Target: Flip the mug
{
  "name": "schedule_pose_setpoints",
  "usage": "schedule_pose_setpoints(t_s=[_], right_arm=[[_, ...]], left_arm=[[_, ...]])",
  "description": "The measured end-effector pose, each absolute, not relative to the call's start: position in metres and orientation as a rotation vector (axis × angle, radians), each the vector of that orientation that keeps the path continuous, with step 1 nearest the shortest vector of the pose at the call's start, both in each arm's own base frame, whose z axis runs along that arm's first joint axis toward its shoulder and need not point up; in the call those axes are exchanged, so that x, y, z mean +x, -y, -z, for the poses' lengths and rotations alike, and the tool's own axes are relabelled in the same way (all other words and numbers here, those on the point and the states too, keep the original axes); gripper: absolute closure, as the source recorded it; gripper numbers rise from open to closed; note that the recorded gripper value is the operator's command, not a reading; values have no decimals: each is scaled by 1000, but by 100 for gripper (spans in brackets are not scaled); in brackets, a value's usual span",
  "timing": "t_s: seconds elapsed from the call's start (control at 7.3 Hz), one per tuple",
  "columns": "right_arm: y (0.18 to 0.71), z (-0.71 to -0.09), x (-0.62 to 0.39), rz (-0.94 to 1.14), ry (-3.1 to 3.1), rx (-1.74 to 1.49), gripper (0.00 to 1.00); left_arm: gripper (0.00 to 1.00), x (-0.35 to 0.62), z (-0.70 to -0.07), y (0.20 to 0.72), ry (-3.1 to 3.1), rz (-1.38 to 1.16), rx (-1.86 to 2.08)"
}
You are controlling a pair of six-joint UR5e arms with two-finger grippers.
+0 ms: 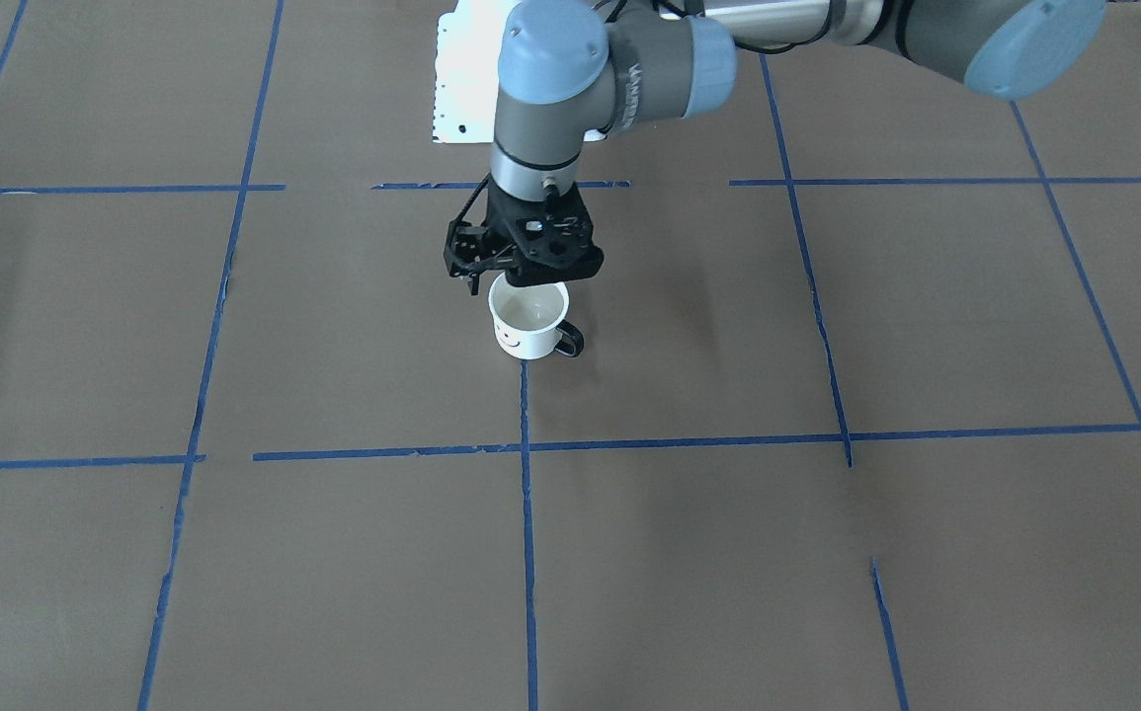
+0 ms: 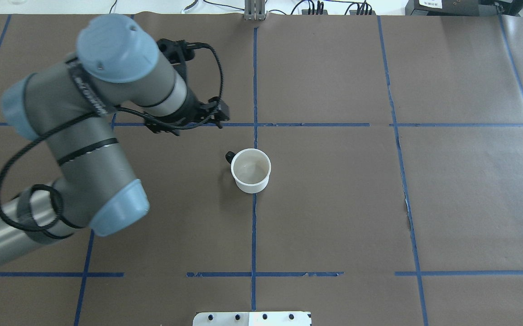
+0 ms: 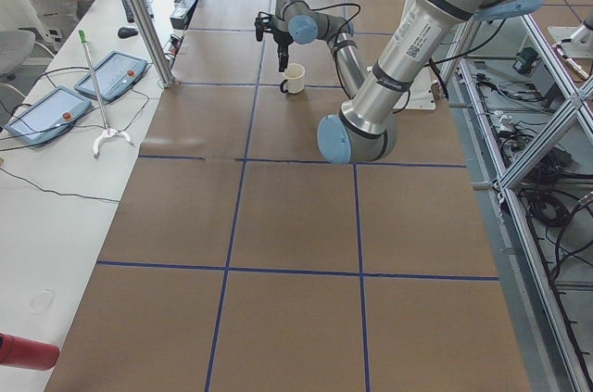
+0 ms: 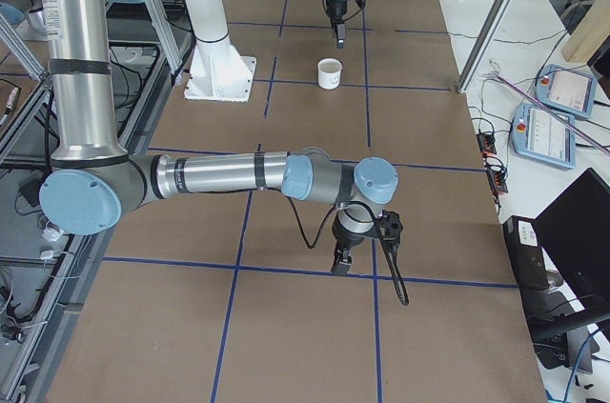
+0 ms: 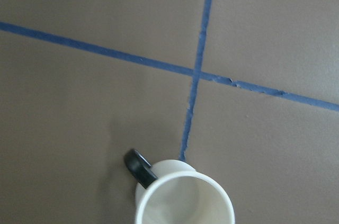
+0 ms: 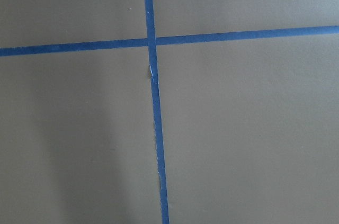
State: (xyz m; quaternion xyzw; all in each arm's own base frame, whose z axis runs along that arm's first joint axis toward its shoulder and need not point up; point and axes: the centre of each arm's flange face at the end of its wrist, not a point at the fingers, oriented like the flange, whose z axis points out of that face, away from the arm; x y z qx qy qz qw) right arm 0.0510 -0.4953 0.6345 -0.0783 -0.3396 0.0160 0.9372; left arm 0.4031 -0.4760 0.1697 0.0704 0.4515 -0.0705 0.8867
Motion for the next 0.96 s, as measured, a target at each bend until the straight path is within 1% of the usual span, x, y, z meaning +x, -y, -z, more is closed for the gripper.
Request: schedule_pose_setpoints(t_s=[0.55, 0.96], right_arm=[[495, -635, 51, -33, 694, -160, 0], [495, -635, 51, -33, 694, -160, 0]], left_arm=[[0, 194, -355, 519, -730, -120, 259], [0, 28, -477, 507, -625, -301, 300]])
